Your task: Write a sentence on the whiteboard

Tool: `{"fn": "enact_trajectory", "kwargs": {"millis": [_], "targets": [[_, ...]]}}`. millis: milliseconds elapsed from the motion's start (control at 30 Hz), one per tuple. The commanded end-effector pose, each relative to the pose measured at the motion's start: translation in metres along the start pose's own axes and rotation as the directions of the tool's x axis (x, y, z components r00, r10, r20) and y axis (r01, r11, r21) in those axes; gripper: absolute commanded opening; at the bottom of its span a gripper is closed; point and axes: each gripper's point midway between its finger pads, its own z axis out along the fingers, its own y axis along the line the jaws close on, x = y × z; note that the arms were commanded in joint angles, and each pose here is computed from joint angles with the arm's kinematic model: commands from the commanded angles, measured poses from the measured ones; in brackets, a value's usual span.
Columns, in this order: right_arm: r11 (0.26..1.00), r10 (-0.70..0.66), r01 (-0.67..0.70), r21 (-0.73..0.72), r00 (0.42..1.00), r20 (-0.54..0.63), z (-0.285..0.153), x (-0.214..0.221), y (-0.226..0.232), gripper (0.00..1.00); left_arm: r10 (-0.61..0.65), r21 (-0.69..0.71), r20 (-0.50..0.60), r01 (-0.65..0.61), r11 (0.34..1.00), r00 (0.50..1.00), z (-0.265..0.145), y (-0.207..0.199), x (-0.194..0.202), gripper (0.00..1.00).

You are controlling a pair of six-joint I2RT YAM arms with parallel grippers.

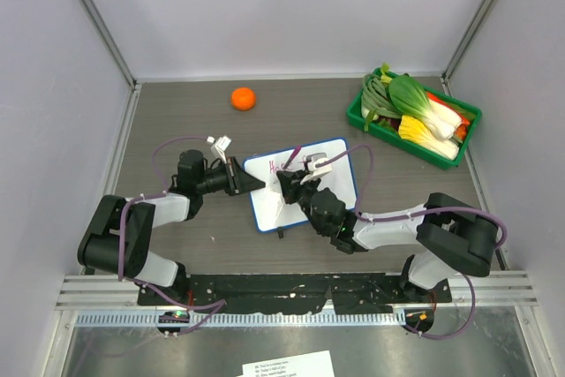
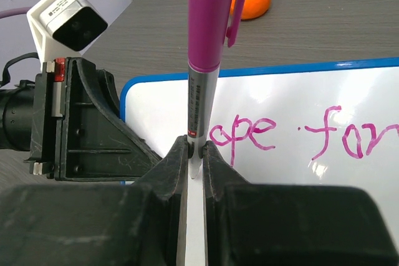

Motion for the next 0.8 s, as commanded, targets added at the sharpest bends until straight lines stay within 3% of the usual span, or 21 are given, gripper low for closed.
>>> {"fn": "enact_trajectory", "kwargs": {"millis": [0,767], "targets": [[0.999,0.039,-0.040,0.014,0.997,0.073,0.008,-0.020,0.007,0.01,-0.080,-0.236,0.025,0.083,0.968,0.997,-0.010,0.058,0.017,0.00],[0.999,0.036,-0.036,0.023,0.999,-0.019,-0.002,0.005,-0.002,0.01,-0.074,-0.229,0.019,0.076,0.971,0.997,-0.009,0.057,0.017,0.00]]}}
